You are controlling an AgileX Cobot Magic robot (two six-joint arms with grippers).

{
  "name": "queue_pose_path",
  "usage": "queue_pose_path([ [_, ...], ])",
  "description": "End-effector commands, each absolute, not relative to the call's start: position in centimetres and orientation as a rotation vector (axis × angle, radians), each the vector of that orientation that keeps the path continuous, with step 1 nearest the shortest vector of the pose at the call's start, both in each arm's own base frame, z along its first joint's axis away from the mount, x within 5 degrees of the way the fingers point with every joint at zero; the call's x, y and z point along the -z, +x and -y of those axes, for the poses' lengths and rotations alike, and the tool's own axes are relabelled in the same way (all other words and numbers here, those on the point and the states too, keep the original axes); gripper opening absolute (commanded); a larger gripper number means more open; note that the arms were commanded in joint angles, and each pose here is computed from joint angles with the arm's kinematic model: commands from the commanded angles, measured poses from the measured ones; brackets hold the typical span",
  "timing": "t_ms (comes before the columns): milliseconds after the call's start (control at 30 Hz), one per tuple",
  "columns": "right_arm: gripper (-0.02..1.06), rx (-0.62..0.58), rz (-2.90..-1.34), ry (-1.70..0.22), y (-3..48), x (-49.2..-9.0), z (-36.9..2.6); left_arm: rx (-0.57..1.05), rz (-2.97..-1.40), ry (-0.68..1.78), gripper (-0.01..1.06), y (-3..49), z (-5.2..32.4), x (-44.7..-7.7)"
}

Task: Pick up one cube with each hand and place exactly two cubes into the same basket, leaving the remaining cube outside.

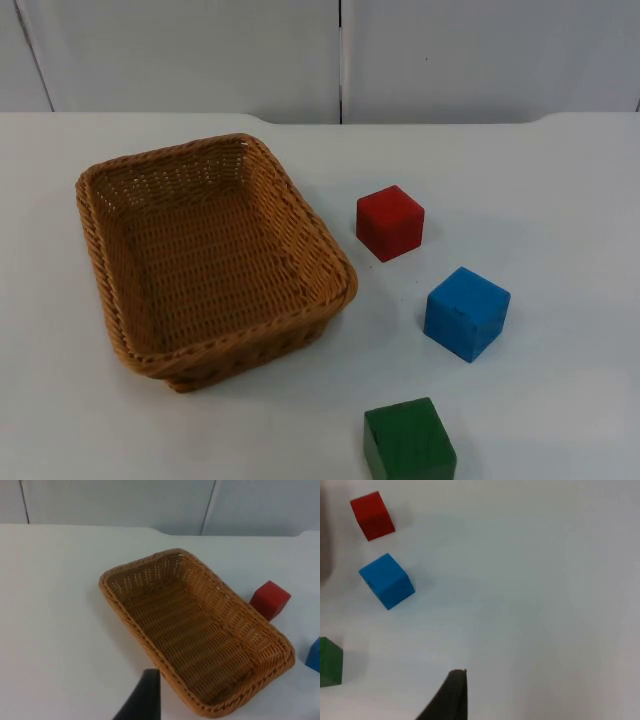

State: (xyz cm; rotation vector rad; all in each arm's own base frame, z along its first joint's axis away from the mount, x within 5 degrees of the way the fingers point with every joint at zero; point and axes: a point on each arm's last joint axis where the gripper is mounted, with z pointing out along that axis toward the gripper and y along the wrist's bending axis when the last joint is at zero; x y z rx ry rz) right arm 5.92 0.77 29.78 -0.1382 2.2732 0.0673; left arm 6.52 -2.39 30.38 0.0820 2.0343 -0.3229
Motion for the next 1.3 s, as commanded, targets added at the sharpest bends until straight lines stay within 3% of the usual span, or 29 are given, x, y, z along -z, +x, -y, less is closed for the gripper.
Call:
queue_pose_path([
  [0,1.05,-0.067,-2.276,-0.143,6.3,-29.9,-0.8,0.34,-2.01,0.071,0.93,6.8,2.5,-30.8],
  [800,1.05,-0.116,-2.413,-0.165,11.7,-31.9,-1.7,0.41,-2.096,0.105,0.93,10.6,3.0,-30.0],
  [1267,1.05,-0.112,-2.44,-0.171,14.2,-32.2,-1.9,0.368,-2.089,0.173,0.93,13.8,3.0,-33.2],
])
